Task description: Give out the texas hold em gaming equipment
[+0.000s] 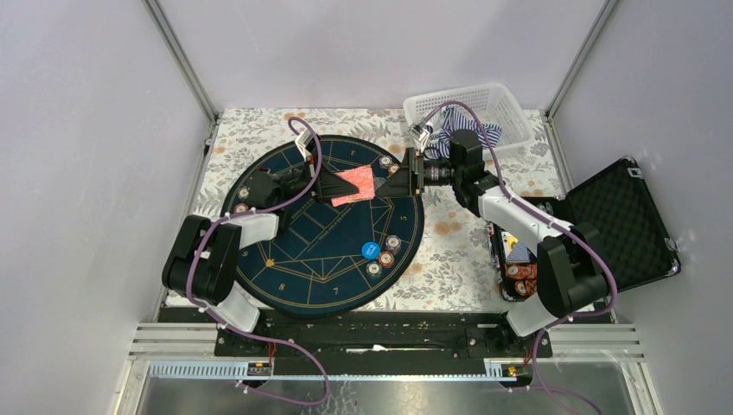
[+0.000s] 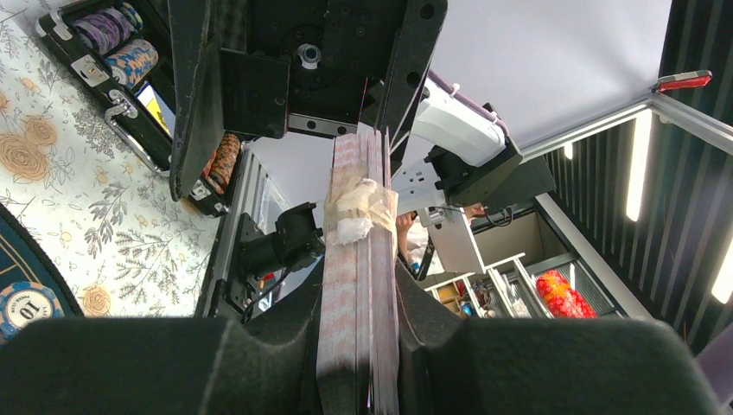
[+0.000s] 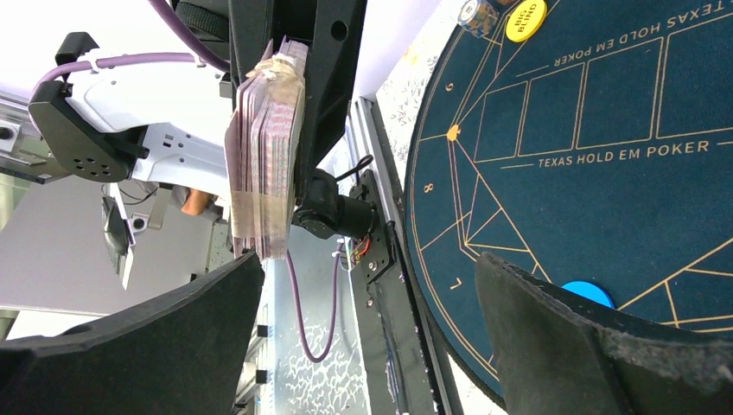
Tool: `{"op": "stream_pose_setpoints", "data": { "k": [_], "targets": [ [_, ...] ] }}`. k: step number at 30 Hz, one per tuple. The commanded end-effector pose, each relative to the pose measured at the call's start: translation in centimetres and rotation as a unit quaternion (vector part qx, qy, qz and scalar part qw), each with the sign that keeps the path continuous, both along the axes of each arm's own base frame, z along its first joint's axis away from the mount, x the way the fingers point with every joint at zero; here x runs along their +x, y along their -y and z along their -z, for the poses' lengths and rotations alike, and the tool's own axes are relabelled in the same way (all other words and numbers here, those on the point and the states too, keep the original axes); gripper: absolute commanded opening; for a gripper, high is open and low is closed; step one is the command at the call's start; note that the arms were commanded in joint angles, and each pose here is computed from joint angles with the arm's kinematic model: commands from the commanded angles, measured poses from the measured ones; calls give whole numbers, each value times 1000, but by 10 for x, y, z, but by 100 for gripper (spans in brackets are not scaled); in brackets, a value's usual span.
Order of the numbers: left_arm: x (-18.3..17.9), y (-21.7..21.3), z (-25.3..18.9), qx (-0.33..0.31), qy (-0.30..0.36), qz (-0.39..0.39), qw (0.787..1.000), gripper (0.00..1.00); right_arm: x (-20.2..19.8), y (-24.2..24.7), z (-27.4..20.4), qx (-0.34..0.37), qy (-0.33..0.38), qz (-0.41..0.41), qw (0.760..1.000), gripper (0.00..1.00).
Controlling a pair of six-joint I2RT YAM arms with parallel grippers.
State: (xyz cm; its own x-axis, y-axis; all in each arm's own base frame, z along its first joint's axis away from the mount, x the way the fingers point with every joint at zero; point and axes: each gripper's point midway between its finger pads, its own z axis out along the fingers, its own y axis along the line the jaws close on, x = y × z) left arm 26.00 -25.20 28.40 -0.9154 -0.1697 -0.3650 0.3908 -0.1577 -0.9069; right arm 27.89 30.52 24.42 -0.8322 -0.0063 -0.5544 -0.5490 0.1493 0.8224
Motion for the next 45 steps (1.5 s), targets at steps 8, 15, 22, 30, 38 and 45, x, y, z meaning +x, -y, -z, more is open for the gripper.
{"op": "stream_pose_setpoints", "data": {
  "k": [8,15,22,30,38,45],
  "targets": [
    [-5,1,-19,-30,70,-10,997,0,3,-9,-19,23,29,-7,999,100],
    [-4,2,-19,-31,70,-12,997,0,1,-10,-21,26,30,-9,999,100],
    [-4,5,-18,-33,64,-9,997,0,1,-17,-14,25,20,-14,999,100],
    [-9,10,-17,-33,62,-1,998,6,2,-20,-9,22,16,-12,1000,100],
    [-11,13,-16,-32,61,6,998,8,-2,-26,-3,18,10,-21,1000,100],
    [-12,9,-12,-23,68,9,997,0,-3,-16,-3,-13,42,-26,999,100]
  ]
}}
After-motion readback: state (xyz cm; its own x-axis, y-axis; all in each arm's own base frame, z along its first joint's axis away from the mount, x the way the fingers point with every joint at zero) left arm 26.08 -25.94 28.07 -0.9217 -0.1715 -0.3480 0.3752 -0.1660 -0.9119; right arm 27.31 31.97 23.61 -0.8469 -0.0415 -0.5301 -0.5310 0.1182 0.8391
